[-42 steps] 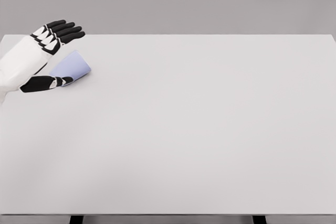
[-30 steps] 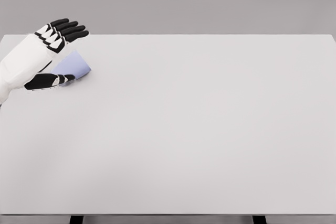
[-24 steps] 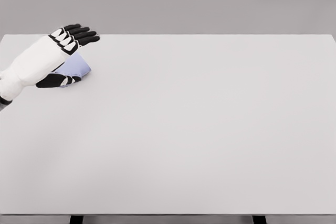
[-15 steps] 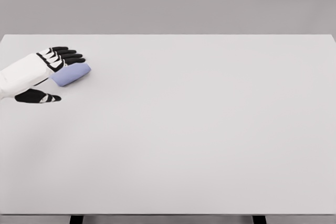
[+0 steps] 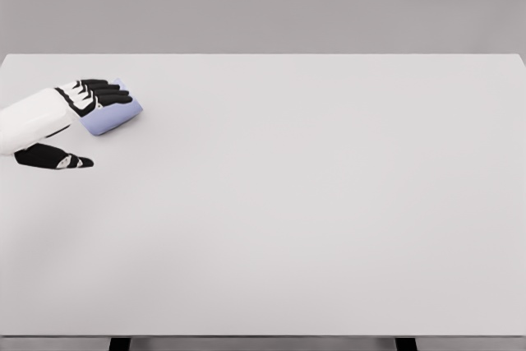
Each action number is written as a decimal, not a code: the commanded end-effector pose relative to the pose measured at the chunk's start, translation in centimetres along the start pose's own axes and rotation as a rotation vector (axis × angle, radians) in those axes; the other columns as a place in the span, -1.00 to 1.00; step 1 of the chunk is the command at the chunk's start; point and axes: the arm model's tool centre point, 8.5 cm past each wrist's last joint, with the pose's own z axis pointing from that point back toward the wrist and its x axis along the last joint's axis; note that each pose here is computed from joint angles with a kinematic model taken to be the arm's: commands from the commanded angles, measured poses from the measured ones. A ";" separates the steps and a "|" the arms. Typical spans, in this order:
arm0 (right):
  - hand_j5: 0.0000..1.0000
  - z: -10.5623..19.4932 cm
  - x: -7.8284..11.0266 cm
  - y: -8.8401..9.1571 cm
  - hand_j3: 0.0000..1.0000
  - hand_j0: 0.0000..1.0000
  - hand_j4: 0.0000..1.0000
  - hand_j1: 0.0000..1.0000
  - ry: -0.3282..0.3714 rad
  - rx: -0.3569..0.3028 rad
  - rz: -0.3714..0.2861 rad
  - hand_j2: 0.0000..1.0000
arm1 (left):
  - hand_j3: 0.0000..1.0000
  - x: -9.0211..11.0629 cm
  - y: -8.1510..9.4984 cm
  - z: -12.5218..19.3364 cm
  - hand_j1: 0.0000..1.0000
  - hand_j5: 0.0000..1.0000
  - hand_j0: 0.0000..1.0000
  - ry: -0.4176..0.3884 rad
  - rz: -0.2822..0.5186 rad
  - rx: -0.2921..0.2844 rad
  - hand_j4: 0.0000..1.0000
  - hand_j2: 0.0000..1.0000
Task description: Flip the cup with left arm and place it on the table
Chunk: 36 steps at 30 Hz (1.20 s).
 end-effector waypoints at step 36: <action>1.00 0.0 0.0 0.0 1.00 1.00 1.00 1.00 0.000 0.001 -0.001 1.00 | 1.00 -8.7 -1.5 -10.0 1.00 1.00 1.00 0.499 0.631 0.109 1.00 1.00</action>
